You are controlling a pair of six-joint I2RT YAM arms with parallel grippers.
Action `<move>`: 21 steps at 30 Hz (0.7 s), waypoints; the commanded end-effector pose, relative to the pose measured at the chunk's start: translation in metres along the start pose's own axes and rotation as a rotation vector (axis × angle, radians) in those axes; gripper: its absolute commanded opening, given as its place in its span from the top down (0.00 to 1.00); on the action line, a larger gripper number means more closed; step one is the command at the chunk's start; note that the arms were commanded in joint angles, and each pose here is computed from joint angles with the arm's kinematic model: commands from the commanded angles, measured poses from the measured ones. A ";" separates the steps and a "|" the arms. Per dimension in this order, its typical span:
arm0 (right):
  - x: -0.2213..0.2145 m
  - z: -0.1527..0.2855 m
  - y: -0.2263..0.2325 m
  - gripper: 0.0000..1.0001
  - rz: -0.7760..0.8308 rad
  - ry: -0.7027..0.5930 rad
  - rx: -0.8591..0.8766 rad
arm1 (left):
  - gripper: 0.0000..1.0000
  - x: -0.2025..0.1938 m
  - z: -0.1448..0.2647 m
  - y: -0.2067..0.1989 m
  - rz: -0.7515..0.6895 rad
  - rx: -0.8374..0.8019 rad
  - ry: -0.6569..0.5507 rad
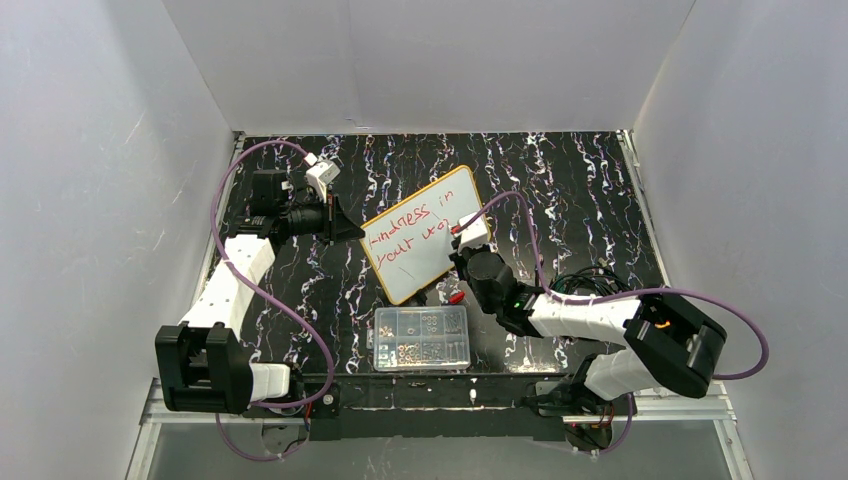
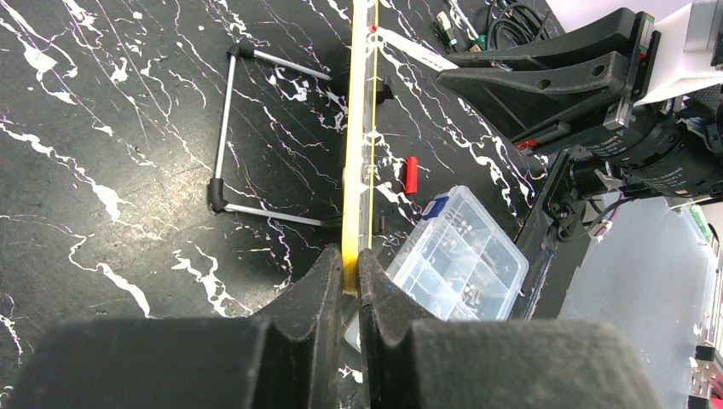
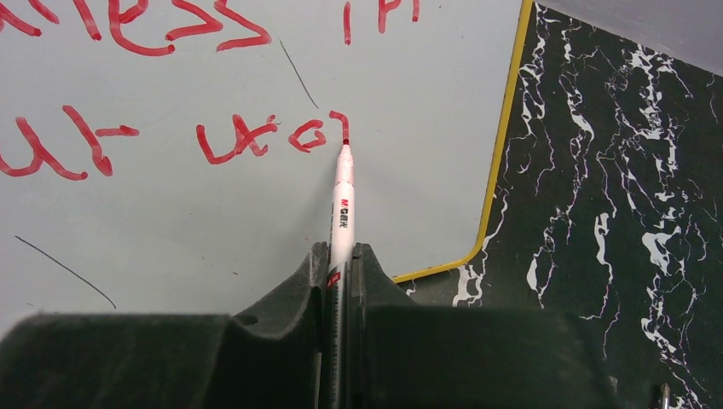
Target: Write a sentence on the whiteboard
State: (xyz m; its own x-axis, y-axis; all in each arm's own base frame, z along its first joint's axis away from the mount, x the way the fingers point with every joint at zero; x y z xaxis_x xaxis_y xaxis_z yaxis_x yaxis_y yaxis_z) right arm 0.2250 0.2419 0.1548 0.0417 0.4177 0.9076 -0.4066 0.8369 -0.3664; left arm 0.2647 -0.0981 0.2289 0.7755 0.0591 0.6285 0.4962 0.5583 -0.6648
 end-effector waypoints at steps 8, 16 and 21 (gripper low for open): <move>0.007 0.001 -0.003 0.99 -0.024 -0.028 -0.008 | 1.00 -0.002 0.006 -0.014 -0.045 -0.046 -0.006; 0.023 -0.005 -0.008 0.99 -0.018 -0.087 -0.049 | 1.00 -0.002 0.006 -0.015 -0.046 -0.048 -0.006; 0.026 -0.008 -0.008 0.99 -0.008 -0.094 -0.062 | 1.00 -0.001 0.006 -0.014 -0.046 -0.049 -0.006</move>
State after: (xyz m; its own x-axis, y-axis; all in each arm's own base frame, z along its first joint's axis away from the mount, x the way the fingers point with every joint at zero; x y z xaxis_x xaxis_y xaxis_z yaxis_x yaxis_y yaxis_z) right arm 0.2277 0.2431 0.1588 0.0090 0.4280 0.9038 -0.3979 0.8307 -0.3894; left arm 0.2647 -0.0982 0.2290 0.7753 0.0591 0.6288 0.4965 0.5583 -0.6647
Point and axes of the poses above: each gripper's point midway between its finger pads, its own z axis back along the fingers, its own y axis along the line the jaws close on, x = y × z, the point moved 7 cm from there along z, back along the fingers, and after that the axes turned 14 degrees about z, right-handed, at the moved point
